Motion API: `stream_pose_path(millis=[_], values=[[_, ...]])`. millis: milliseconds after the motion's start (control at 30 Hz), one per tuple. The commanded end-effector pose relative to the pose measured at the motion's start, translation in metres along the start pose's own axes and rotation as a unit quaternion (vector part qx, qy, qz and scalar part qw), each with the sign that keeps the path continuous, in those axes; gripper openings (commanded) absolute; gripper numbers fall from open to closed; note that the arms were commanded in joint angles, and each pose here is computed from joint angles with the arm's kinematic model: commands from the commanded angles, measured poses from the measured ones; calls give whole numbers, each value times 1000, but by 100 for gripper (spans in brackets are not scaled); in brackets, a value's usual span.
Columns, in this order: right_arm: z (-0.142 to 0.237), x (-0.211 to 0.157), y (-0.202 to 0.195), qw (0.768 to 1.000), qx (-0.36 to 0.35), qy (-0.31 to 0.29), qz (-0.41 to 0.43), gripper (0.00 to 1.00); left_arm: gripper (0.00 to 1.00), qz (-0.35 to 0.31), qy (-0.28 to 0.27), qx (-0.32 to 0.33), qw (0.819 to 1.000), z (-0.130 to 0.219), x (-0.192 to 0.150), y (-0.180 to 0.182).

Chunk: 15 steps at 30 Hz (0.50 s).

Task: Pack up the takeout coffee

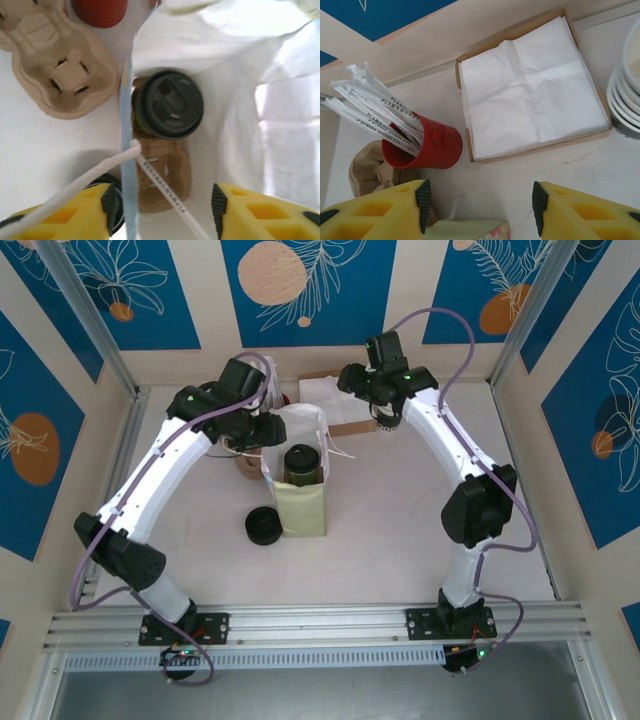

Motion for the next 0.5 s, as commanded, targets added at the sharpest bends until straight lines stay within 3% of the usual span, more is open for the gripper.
stream_pose_path(millis=[0, 300, 467], values=[[-16, -3, 10, 999, -12, -3, 46, 58, 60, -28, -69, -39, 996, 16, 18, -8], [-89, -10, 3, 997, -43, 45, 49, 56, 69, -84, -207, -28, 974, 62, 34, -3], [-112, -5, 1, 996, -51, 47, 52, 56, 70, -93, -224, -14, 970, 71, 23, 8]])
Point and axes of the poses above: each hand's point on the last joint's axis, 136 mm out from that joint toward the fingers, its own z axis back along the fingers, its own y axis along the line the jaws close on, x = y × z, the point moved 5 cm from there along z, back along the fingers, and after that the axes turned 3 degrees about -z, right-handed, at the moved point
